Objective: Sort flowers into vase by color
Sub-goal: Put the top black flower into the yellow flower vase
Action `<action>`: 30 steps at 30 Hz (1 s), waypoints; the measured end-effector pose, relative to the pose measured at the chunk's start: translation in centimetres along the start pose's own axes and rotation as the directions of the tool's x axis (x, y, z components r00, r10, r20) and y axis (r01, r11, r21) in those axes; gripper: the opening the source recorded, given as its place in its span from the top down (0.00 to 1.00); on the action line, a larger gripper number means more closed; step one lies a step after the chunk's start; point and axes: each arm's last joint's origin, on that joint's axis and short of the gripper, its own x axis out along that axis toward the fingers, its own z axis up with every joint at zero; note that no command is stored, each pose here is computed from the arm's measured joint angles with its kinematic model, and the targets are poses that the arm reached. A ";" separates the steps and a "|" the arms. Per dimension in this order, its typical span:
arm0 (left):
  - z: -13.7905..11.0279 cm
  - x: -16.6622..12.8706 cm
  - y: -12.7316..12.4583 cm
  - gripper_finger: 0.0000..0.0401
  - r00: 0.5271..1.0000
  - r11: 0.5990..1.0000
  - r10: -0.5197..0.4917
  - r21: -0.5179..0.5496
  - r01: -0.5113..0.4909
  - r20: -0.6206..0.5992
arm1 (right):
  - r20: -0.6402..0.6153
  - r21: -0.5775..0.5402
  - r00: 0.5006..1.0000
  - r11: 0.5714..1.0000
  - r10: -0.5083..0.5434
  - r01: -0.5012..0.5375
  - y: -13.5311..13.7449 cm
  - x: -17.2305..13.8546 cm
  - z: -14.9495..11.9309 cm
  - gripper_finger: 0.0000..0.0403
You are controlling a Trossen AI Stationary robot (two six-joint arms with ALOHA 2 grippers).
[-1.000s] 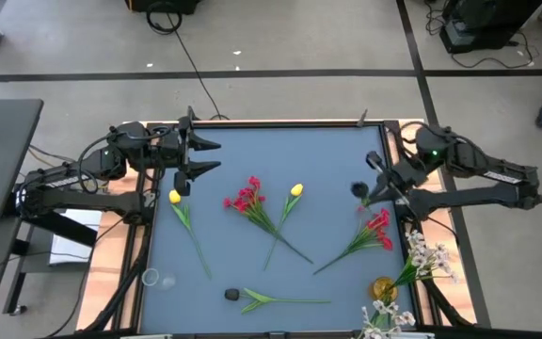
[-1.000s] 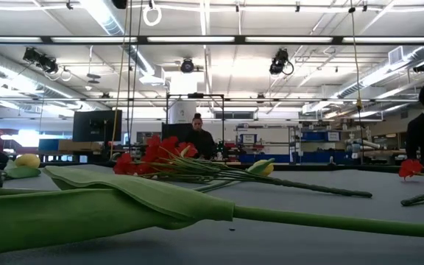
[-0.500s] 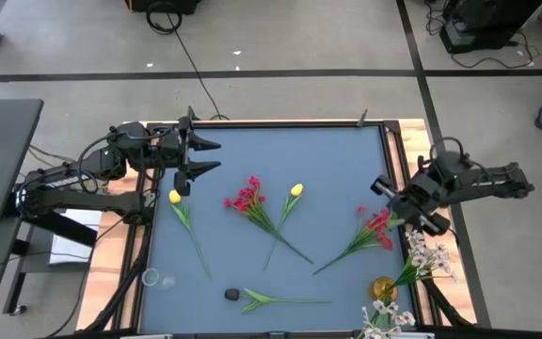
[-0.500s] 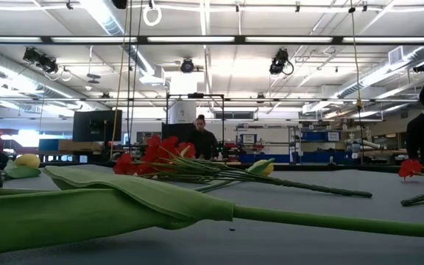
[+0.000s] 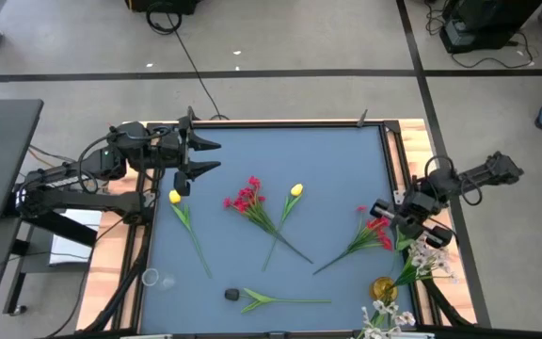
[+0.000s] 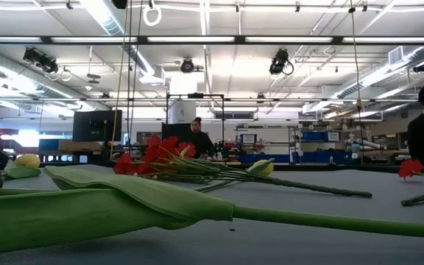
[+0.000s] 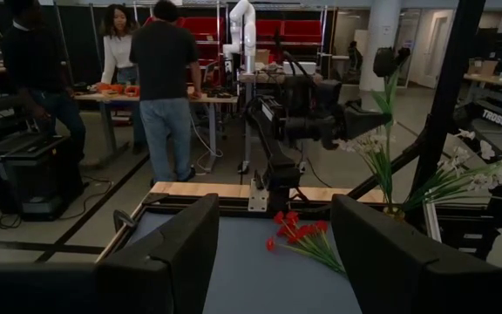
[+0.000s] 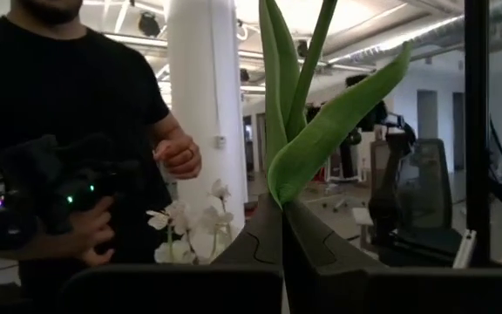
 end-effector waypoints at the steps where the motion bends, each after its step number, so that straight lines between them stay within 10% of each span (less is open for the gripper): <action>1: 0.0 0.0 0.0 0.44 1.000 1.000 0.000 0.000 0.000 0.000 | 0.005 0.000 1.000 1.000 0.006 -0.006 0.1 0.1 -0.1 1.00; 22: 0.0 0.0 0.0 0.44 1.000 1.000 0.000 0.000 0.000 0.000 | -0.139 0.075 0.987 0.995 0.076 -0.066 -0.1 2.7 -3.3 0.99; 30: 0.0 0.0 0.0 0.44 1.000 1.000 0.000 0.000 0.000 0.000 | -0.173 0.171 0.984 0.985 0.050 -0.020 -0.4 2.9 -3.9 0.72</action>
